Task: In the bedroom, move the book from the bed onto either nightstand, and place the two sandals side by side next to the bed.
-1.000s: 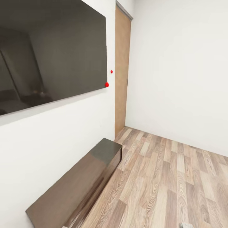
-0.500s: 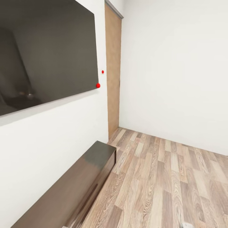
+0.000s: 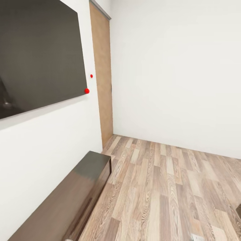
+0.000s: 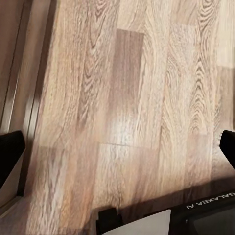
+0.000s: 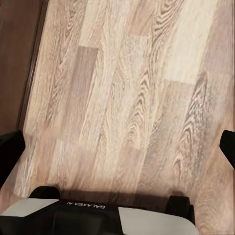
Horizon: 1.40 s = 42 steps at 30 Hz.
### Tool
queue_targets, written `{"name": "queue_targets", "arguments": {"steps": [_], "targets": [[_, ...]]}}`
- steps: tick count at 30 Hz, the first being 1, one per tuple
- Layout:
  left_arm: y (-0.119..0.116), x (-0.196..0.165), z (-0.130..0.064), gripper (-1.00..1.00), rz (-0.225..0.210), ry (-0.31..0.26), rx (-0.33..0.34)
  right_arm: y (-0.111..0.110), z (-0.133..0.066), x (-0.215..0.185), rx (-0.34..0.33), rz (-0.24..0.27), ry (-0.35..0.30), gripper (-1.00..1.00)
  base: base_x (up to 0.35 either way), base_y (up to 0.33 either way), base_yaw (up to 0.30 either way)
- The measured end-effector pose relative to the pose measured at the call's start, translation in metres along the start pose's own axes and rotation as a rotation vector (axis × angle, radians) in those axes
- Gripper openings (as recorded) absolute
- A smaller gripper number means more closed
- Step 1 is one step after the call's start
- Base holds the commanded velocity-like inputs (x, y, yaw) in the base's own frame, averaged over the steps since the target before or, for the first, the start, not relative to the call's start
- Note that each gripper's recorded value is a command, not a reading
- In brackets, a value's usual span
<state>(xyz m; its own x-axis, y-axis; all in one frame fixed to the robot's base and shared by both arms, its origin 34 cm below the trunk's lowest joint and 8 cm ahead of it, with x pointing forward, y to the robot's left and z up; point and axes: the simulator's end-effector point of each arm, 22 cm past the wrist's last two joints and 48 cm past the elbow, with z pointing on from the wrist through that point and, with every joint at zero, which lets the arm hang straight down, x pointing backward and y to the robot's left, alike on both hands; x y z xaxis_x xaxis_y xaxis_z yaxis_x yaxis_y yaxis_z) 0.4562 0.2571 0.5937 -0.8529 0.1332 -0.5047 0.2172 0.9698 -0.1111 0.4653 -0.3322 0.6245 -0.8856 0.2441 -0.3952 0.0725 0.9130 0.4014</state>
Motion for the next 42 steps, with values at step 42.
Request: {"name": "queue_targets", "arguments": {"steps": [42], "targets": [[0.0, -0.0001, 0.0, 1.0, 0.001, 0.0, 0.0, 0.0, 0.0, 0.0, 0.0, 0.001, -0.001, 1.0, 0.0, 0.0, -0.284]]}}
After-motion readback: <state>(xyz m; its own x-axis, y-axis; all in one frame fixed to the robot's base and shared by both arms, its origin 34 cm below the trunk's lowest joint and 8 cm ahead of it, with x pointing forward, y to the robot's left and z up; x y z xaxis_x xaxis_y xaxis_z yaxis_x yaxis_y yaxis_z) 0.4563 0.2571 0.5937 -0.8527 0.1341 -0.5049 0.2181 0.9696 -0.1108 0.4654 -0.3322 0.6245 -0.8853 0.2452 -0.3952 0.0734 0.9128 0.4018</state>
